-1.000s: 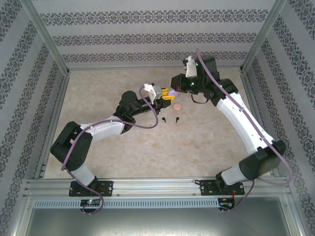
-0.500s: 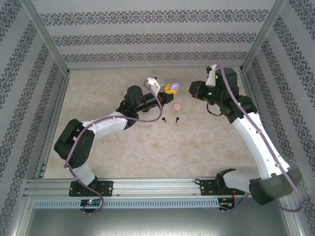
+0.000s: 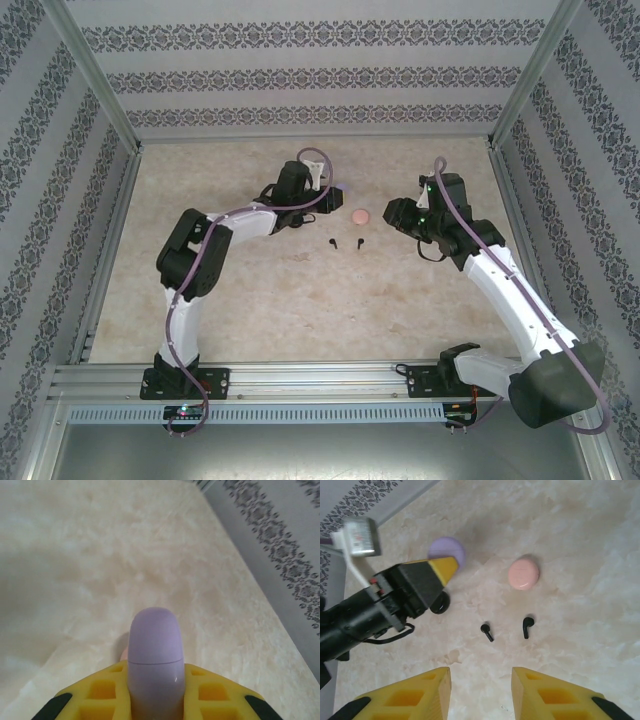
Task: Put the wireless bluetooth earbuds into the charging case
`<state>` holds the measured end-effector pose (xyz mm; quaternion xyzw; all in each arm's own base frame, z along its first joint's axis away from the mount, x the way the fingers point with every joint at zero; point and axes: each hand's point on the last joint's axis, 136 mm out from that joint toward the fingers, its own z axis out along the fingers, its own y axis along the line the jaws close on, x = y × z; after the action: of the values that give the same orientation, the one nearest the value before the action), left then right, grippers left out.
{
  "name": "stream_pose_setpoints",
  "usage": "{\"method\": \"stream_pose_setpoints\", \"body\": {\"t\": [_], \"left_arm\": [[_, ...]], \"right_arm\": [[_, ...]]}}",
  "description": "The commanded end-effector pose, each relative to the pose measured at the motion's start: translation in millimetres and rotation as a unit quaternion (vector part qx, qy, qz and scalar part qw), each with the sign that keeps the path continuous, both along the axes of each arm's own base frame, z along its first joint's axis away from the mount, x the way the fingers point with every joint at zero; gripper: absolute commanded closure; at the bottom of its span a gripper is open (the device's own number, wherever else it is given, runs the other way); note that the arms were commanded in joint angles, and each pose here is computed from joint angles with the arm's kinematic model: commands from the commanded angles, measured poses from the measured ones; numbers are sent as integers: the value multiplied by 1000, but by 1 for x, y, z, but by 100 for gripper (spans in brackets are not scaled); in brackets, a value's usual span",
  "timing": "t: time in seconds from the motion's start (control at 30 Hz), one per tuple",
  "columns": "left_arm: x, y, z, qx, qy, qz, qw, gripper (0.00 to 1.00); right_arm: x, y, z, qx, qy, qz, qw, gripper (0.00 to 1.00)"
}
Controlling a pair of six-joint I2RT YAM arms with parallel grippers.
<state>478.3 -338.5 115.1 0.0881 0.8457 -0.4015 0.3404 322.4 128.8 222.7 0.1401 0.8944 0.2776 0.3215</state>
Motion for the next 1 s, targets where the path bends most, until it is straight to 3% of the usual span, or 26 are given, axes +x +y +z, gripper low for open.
{"method": "stream_pose_setpoints", "body": {"t": [0.0,0.2,0.53,0.77,0.97], "left_arm": [[-9,-4,-22,-16,91,0,996,100],[-8,-4,-54,-3,137,10,991,99],[-4,13,-77,21,171,31,984,77],[2,27,-62,18,163,39,986,56],[6,35,-32,7,132,36,991,46]], "right_arm": [[7,6,6,4,-17,-1,1000,62],[11,19,7,0,-18,14,1000,60],[17,35,18,-6,-27,26,999,44],[20,44,28,-14,-36,32,999,36],[22,49,35,-19,-42,32,998,36]]}}
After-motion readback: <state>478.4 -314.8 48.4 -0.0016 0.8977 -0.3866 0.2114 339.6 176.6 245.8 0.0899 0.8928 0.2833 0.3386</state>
